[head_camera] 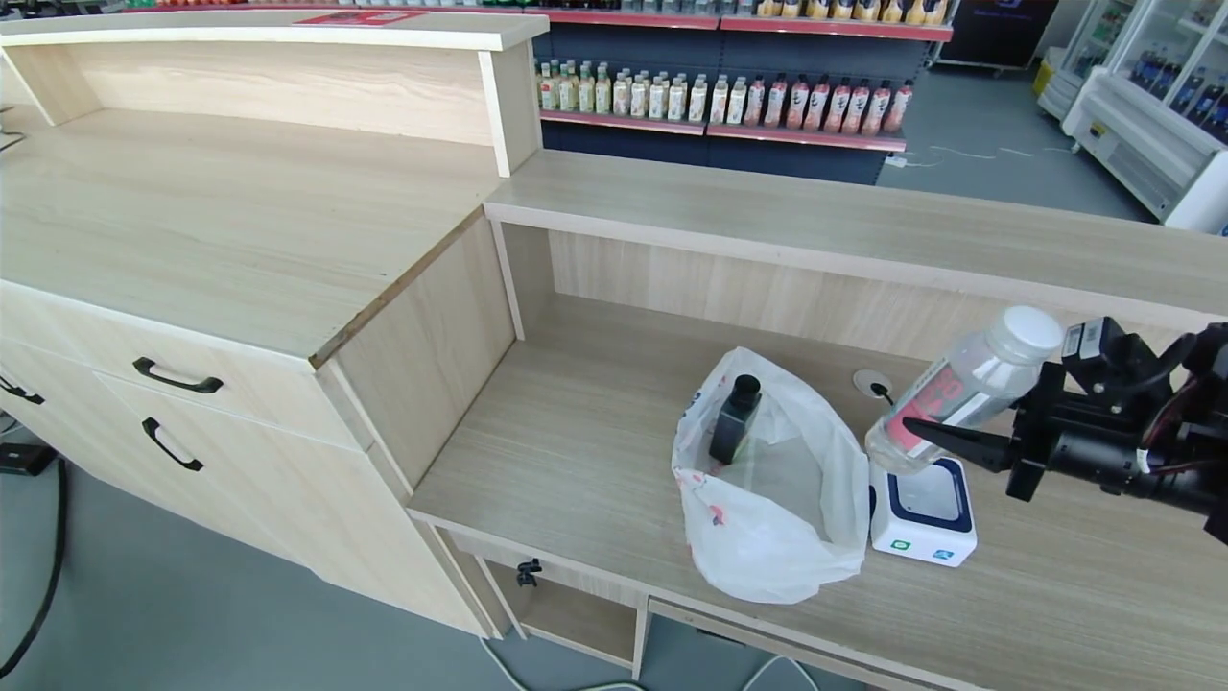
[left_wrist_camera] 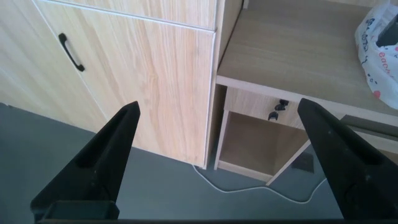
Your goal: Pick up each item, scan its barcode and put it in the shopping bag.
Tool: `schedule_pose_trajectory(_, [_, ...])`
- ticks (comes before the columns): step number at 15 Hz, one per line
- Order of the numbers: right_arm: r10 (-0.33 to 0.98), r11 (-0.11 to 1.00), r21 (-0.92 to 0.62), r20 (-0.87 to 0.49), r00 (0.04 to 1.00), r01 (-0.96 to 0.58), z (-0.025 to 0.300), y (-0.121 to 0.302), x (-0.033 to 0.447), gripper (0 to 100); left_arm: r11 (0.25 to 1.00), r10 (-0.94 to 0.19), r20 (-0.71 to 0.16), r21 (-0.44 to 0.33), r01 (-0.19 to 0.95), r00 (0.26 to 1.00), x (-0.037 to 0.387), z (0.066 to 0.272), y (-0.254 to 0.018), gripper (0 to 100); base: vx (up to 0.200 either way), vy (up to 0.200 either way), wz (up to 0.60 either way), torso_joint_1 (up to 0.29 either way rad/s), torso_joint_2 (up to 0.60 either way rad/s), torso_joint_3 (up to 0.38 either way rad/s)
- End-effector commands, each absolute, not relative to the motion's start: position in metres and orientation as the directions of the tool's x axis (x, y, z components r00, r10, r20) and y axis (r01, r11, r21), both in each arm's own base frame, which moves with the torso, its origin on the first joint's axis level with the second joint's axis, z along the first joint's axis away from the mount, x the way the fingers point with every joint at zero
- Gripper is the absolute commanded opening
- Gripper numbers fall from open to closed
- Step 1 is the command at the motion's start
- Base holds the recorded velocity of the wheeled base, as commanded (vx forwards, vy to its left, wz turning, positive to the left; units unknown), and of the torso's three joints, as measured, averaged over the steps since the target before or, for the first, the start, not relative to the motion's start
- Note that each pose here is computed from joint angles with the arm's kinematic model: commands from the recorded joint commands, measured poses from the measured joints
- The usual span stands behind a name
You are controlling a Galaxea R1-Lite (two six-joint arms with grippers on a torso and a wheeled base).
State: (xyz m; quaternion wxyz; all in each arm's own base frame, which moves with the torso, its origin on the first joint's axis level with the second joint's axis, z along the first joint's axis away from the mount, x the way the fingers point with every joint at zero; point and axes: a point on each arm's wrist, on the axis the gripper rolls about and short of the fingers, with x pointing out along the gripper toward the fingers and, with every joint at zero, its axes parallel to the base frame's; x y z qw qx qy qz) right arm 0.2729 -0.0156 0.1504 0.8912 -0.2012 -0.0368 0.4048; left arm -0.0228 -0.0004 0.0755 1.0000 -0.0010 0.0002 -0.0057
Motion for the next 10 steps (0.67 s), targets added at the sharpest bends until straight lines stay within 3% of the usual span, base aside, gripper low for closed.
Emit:
schedule_pose_trajectory(1, [0.735, 0.601, -0.320, -0.139, 0.664, -0.732, 0.126, -0.029, 0.283, 0, 1.000, -0.011, 0.000, -0.003, 0.011, 1.000, -0.023, 0.075, 0.000, 100, 0.000, 0.000, 0.00, 0.000, 0.00, 0.000])
schedule_pose_trajectory(10, [0.767, 0.557, -0.272, -0.194, 0.611, -0.785, 0.089, -0.029, 0.296, 0, 1.000, -0.012, 0.000, -0.003, 0.012, 1.000, -0.023, 0.075, 0.000, 100, 0.000, 0.000, 0.00, 0.000, 0.00, 0.000])
